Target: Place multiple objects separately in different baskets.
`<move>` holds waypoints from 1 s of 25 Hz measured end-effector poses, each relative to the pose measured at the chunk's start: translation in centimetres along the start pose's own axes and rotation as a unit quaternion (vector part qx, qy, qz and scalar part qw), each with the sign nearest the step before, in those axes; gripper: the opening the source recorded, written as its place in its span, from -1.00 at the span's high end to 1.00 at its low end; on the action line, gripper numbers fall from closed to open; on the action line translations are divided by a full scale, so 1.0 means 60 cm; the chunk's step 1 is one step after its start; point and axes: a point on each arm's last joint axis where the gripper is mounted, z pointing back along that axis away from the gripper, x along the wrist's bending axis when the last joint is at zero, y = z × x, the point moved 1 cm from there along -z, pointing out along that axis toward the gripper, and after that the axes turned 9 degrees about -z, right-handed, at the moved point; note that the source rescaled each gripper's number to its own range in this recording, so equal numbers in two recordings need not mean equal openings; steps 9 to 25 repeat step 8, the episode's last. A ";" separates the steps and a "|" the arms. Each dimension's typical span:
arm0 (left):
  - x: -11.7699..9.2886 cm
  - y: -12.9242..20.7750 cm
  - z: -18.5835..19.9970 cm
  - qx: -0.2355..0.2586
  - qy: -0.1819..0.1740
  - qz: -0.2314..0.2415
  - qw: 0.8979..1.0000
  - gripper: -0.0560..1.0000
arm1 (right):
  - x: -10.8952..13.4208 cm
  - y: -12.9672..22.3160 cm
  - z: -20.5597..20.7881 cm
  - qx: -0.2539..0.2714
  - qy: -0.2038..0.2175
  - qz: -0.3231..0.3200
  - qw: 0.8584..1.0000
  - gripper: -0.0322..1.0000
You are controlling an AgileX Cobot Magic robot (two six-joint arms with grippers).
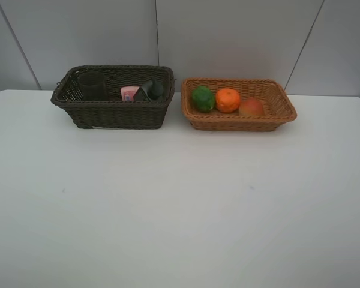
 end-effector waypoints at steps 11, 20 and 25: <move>-0.001 0.000 0.000 0.000 0.003 0.001 1.000 -0.98 | 0.000 0.000 0.000 0.000 0.000 0.000 1.000 -0.77; -0.001 0.000 0.000 0.000 0.003 0.001 1.000 -0.98 | 0.000 0.000 0.000 0.000 0.000 0.000 1.000 -0.77; -0.001 0.000 0.000 0.000 0.003 0.001 1.000 -0.98 | 0.000 0.000 0.000 0.000 0.000 0.000 1.000 -0.77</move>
